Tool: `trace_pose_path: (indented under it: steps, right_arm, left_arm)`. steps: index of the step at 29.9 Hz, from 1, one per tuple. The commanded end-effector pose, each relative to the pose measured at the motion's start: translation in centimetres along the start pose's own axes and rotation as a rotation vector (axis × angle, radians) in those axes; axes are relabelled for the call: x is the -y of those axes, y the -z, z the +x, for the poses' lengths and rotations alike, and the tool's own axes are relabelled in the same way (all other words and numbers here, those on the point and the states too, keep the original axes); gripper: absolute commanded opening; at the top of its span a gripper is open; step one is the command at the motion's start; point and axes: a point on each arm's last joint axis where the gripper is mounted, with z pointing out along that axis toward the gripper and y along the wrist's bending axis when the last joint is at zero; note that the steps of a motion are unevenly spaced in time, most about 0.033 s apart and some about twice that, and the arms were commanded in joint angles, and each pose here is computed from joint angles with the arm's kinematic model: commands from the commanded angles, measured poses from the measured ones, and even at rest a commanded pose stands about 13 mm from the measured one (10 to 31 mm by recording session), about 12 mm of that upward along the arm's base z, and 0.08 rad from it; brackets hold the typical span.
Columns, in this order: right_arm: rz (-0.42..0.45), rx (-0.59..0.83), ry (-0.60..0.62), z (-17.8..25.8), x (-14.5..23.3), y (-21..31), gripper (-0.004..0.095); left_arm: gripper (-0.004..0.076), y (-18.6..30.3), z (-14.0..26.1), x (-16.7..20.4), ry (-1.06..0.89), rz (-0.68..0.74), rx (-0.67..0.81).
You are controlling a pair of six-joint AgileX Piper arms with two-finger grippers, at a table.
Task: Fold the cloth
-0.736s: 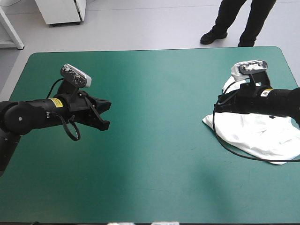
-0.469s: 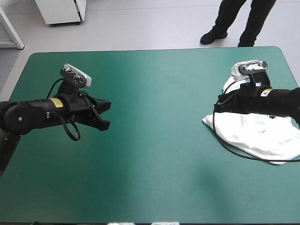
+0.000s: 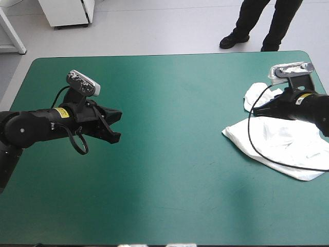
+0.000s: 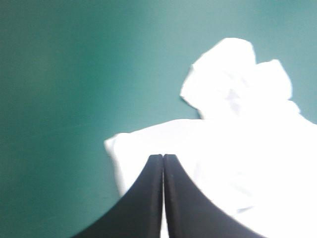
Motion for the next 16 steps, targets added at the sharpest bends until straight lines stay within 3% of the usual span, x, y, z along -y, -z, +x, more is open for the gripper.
trace_pose_path:
  steps: [1,4,7,13,16]
  right_arm:
    - [0.167,0.057,0.037,-1.9,1.5,1.9,0.0162]
    - [0.222,0.046,0.014,-3.0,2.2,1.5,0.0429]
    - [0.276,0.016,-0.038,-4.0,3.0,0.0,0.0630]
    - [0.324,-0.167,-0.127,-4.0,5.4,-6.2,0.0654]
    - [0.285,-0.228,-0.215,-3.5,7.1,-9.1,0.0647]
  left_arm:
    - [-0.0008,1.2,-1.1,0.5,0.008,0.004,0.100]
    - [0.0022,1.2,-1.1,0.5,0.008,-0.001,0.109]
    - [0.0124,1.3,-1.4,0.4,0.009,-0.013,0.134]
    - [0.0420,1.3,-1.7,0.2,0.017,-0.032,0.172]
    - [0.0459,1.4,-1.7,0.1,0.013,-0.039,0.171]
